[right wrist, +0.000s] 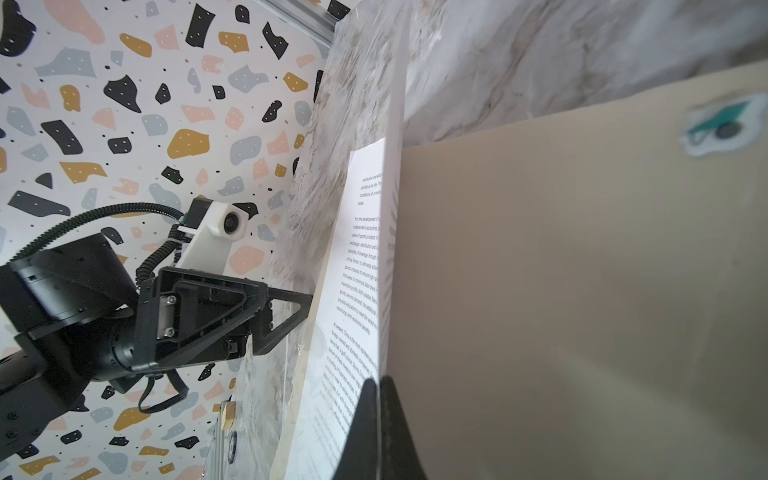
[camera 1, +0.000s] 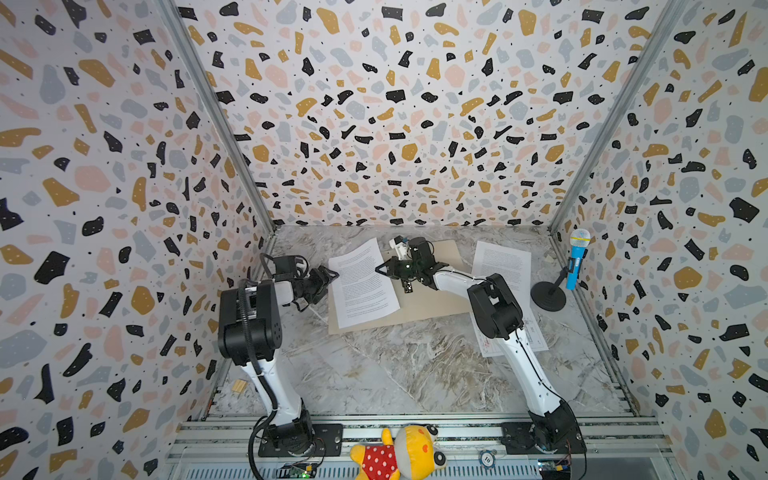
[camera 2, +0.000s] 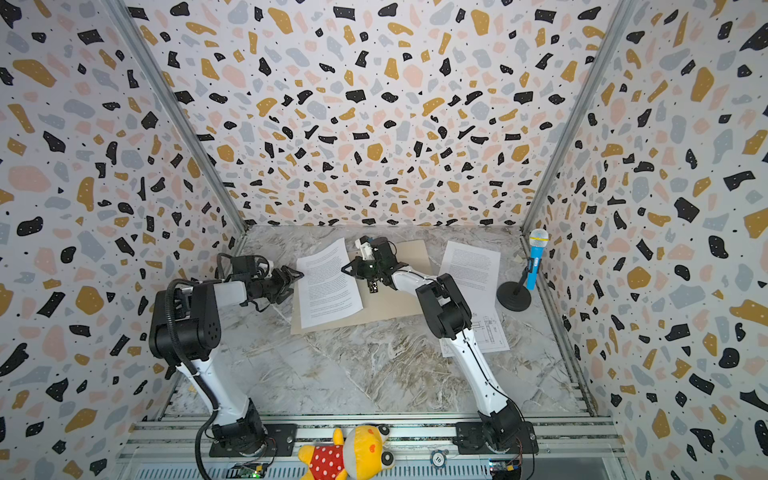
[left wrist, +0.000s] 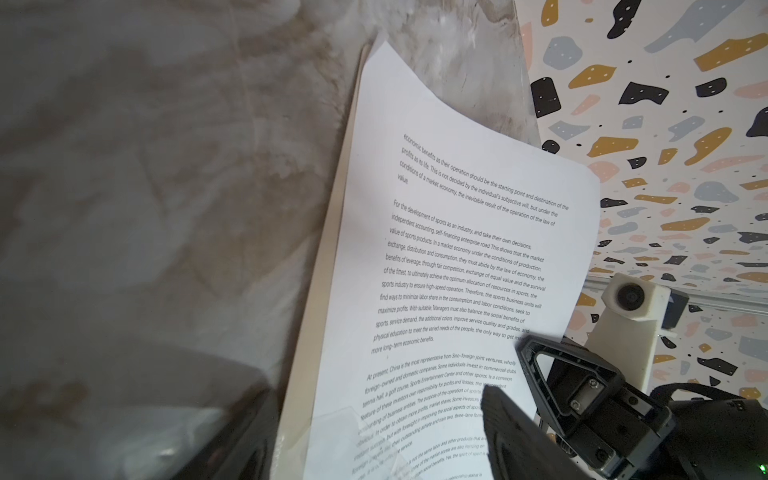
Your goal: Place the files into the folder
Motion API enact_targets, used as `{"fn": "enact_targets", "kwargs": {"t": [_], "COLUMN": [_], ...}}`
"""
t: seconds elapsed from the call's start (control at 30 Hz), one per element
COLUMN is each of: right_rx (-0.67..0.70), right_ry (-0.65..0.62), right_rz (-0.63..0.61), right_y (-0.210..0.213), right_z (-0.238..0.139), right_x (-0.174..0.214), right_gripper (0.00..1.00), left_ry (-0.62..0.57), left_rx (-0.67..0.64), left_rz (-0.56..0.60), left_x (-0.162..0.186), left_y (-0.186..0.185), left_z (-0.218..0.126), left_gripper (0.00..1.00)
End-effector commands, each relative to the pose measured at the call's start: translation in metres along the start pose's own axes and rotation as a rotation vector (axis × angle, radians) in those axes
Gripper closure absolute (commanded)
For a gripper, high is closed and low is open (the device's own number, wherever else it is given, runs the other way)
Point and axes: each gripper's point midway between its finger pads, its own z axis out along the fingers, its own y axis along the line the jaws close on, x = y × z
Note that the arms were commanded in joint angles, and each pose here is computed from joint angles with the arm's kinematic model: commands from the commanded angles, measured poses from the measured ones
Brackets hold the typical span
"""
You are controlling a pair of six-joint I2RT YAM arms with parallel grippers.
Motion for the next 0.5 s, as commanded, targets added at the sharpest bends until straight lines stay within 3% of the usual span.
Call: {"fn": "enact_targets", "kwargs": {"t": [0.0, 0.47], "right_rx": [-0.045, -0.064], "right_ry": [-0.024, -0.005], "right_rz": [-0.07, -0.091], "right_y": [0.036, 0.019], "right_z": [-0.012, -0.02], "right_x": [-0.022, -0.018], "right_gripper": [1.0, 1.0], "left_ry": [0.028, 0.026], "left_rx": [0.002, 0.005], "left_rz": [-0.016, -0.018], "left_x": [0.01, 0.009], "left_y": [0.004, 0.003], "left_z": [0.001, 0.001], "left_gripper": [0.21, 0.21]}}
